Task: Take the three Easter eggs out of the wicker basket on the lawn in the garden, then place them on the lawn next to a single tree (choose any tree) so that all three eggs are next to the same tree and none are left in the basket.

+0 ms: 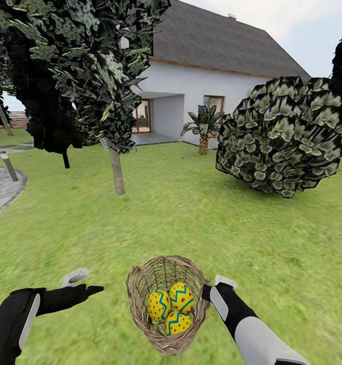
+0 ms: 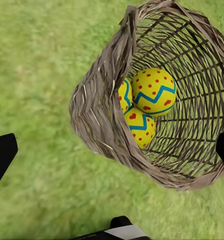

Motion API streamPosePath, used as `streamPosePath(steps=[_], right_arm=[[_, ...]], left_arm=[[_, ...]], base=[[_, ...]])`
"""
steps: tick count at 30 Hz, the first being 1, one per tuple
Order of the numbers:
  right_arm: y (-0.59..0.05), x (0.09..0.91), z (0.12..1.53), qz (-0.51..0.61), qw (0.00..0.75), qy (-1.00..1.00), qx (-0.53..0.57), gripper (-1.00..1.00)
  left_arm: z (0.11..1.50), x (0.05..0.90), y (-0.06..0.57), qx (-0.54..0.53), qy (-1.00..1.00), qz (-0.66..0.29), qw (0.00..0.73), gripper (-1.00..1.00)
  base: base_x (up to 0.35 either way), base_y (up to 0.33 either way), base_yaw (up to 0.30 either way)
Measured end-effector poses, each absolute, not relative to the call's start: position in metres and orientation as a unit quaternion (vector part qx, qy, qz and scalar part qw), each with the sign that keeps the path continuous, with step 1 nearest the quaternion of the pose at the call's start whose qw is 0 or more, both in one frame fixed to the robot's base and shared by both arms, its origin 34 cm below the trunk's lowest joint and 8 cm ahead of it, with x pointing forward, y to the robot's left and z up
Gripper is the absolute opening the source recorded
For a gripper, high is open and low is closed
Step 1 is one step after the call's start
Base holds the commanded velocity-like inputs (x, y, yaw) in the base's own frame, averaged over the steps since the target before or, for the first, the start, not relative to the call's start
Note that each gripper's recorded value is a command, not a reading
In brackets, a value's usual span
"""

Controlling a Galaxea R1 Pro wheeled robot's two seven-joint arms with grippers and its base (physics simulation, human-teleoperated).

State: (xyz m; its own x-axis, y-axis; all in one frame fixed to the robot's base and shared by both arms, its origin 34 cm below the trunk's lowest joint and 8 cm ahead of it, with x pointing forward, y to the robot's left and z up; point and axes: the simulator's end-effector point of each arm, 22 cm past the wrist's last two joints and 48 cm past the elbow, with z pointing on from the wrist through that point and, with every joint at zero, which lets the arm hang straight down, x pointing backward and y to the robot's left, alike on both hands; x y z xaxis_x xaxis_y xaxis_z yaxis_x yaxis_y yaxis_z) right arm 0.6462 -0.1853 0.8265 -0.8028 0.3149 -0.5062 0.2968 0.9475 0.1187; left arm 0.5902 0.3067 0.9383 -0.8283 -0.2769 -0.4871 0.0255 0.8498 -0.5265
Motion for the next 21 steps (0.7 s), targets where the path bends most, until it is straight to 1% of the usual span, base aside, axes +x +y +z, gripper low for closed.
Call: streamPosePath(steps=[21], right_arm=[[-0.1853, 0.6463, 0.8266, 0.017, 0.27, 0.949, 0.161, -1.0]], left_arm=[[0.9383, 0.5902, 0.3067, -0.068, 0.919, -0.265, 0.285, 1.0]], base=[[0.234, 0.201, 0.123]])
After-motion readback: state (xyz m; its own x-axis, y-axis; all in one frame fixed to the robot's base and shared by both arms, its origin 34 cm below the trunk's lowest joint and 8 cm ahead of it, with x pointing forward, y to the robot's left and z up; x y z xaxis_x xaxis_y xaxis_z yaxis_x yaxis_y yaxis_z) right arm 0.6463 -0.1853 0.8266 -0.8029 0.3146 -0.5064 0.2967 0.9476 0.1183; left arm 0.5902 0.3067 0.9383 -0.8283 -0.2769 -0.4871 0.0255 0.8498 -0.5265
